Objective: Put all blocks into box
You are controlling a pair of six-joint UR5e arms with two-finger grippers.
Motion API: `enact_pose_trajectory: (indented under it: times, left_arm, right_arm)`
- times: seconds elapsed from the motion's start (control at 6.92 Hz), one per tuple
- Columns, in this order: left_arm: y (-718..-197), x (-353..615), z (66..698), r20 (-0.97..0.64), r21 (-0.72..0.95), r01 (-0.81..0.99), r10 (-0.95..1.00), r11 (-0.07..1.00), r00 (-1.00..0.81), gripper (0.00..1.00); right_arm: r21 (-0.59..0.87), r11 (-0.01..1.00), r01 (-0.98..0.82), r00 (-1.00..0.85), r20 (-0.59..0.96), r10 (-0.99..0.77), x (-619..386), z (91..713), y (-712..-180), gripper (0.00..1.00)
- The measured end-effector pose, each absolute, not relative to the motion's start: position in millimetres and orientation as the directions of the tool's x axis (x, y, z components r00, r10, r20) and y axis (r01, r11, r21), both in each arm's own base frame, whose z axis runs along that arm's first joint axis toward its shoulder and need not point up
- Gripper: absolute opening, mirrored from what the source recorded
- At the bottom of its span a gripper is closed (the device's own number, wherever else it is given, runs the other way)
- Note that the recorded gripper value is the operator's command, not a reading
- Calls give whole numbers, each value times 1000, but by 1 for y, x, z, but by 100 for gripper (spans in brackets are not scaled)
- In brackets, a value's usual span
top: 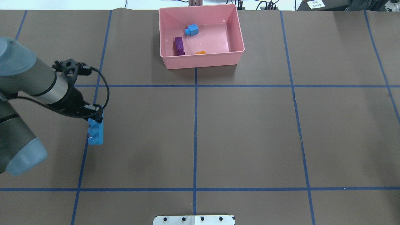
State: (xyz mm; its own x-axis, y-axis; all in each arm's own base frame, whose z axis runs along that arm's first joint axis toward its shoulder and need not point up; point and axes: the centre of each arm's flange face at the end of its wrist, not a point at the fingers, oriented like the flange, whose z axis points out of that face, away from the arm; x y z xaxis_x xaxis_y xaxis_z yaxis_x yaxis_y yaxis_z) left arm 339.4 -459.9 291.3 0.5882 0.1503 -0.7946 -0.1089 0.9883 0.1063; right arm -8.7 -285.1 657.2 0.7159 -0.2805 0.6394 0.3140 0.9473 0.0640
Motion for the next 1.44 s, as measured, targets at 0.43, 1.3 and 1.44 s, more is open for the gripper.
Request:
enact_pose_trajectory:
  times: [0.43, 1.3, 1.44]
  left_arm:
    - [-600, 373, 153, -817, 82, 45, 41, 996, 575, 0]
    - [-753, 447, 118, -847, 100, 338, -98, 936, 523, 6]
    - [-756, 454, 125, -845, 114, 351, -95, 930, 527, 27]
  right_arm:
    - [111, 852, 511, 621, 638, -456, 16, 727, -232, 100]
    - [112, 809, 578, 552, 676, -488, 36, 840, -142, 100]
    - [111, 815, 568, 544, 692, -474, 35, 847, -135, 99]
